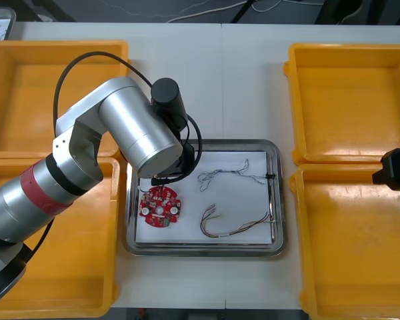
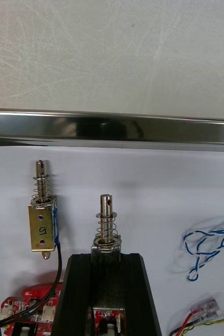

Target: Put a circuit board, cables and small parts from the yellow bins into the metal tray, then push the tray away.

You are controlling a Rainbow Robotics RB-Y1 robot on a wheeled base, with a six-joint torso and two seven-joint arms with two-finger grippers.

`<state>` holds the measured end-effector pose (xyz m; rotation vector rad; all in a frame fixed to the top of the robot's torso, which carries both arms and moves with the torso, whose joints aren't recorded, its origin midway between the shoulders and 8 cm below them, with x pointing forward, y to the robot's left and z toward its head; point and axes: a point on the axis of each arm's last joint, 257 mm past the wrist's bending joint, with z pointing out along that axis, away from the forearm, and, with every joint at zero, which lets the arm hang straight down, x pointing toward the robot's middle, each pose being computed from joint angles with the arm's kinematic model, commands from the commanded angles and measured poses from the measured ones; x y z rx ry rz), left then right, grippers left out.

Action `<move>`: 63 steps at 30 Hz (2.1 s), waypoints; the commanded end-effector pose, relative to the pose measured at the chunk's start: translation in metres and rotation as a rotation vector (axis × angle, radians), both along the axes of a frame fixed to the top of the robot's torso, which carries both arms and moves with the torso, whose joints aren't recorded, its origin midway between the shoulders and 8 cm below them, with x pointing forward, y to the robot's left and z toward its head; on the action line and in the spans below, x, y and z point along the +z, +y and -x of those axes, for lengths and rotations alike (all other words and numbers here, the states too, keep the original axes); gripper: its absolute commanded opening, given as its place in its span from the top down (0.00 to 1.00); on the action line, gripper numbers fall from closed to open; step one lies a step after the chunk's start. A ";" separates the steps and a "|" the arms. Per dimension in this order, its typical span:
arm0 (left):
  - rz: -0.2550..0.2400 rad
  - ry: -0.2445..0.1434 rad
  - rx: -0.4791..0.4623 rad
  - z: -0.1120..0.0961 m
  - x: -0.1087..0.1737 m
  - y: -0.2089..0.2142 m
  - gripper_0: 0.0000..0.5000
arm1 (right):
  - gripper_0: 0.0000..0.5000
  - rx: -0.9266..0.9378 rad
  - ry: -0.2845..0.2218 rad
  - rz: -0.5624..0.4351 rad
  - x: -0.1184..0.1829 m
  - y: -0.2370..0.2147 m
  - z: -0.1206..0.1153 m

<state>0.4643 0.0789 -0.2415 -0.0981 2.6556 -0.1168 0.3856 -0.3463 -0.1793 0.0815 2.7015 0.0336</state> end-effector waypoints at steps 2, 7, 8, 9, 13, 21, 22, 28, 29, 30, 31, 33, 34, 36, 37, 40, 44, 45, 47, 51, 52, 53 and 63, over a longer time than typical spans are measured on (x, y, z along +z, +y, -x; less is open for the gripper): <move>0.055 -0.022 0.033 0.006 -0.004 -0.012 1.00 | 0.00 -0.036 -0.032 0.028 0.015 -0.015 0.002; 0.051 -0.041 0.028 0.003 -0.006 -0.013 1.00 | 0.00 -0.036 -0.032 0.028 0.015 -0.015 0.002; 0.052 -0.040 0.027 0.003 -0.006 -0.014 1.00 | 0.00 -0.036 -0.032 0.028 0.015 -0.015 0.002; 0.052 -0.040 0.027 0.003 -0.006 -0.014 1.00 | 0.00 -0.036 -0.032 0.028 0.015 -0.015 0.002; 0.054 -0.050 0.025 0.002 -0.008 -0.013 1.00 | 0.00 -0.036 -0.032 0.028 0.015 -0.015 0.002; 0.053 -0.071 0.027 -0.009 -0.014 -0.012 1.00 | 0.00 -0.036 -0.032 0.028 0.015 -0.015 0.002; 0.053 -0.071 0.028 -0.010 -0.015 -0.011 1.00 | 0.00 -0.036 -0.032 0.028 0.015 -0.015 0.002; 0.050 -0.073 0.033 -0.011 -0.016 -0.010 1.00 | 0.00 -0.036 -0.032 0.028 0.015 -0.015 0.002; 0.051 -0.069 0.032 -0.009 -0.017 -0.010 1.00 | 0.00 -0.036 -0.032 0.028 0.015 -0.015 0.002; 0.049 -0.069 0.033 -0.009 -0.018 -0.010 1.00 | 0.00 -0.036 -0.032 0.028 0.015 -0.015 0.002; 0.050 -0.069 0.034 -0.009 -0.018 -0.010 1.00 | 0.00 -0.036 -0.032 0.028 0.015 -0.015 0.002; 0.052 -0.068 0.037 -0.009 -0.018 -0.009 1.00 | 0.00 -0.036 -0.032 0.028 0.015 -0.015 0.002; 0.050 -0.067 0.038 -0.009 -0.018 -0.009 1.00 | 0.00 -0.036 -0.032 0.028 0.015 -0.015 0.002; 0.051 -0.069 0.038 -0.009 -0.018 -0.009 1.00 | 0.00 -0.036 -0.032 0.028 0.015 -0.015 0.002; 0.051 -0.068 0.041 -0.009 -0.018 -0.009 1.00 | 0.00 -0.036 -0.032 0.028 0.015 -0.015 0.002; 0.052 -0.070 0.042 -0.010 -0.018 -0.009 0.84 | 0.00 -0.036 -0.032 0.028 0.015 -0.015 0.002; 0.051 -0.071 0.044 -0.010 -0.018 -0.008 0.64 | 0.00 -0.036 -0.032 0.028 0.015 -0.015 0.002; 0.051 -0.069 0.043 -0.010 -0.018 -0.008 0.53 | 0.00 -0.036 -0.032 0.028 0.015 -0.015 0.002; 0.049 -0.070 0.043 -0.010 -0.018 -0.008 0.41 | 0.00 -0.036 -0.032 0.028 0.015 -0.015 0.002; 0.050 -0.072 0.046 -0.010 -0.018 -0.008 0.17 | 0.00 -0.036 -0.032 0.028 0.015 -0.015 0.002; 0.048 -0.073 0.043 -0.010 -0.018 -0.008 0.14 | 0.00 -0.036 -0.032 0.028 0.015 -0.015 0.002; 0.050 -0.073 0.044 -0.010 -0.017 -0.008 0.09 | 0.00 -0.036 -0.032 0.028 0.015 -0.015 0.002; 0.067 -0.075 0.048 -0.014 -0.001 -0.004 0.00 | 0.00 -0.036 -0.032 0.028 0.015 -0.015 0.002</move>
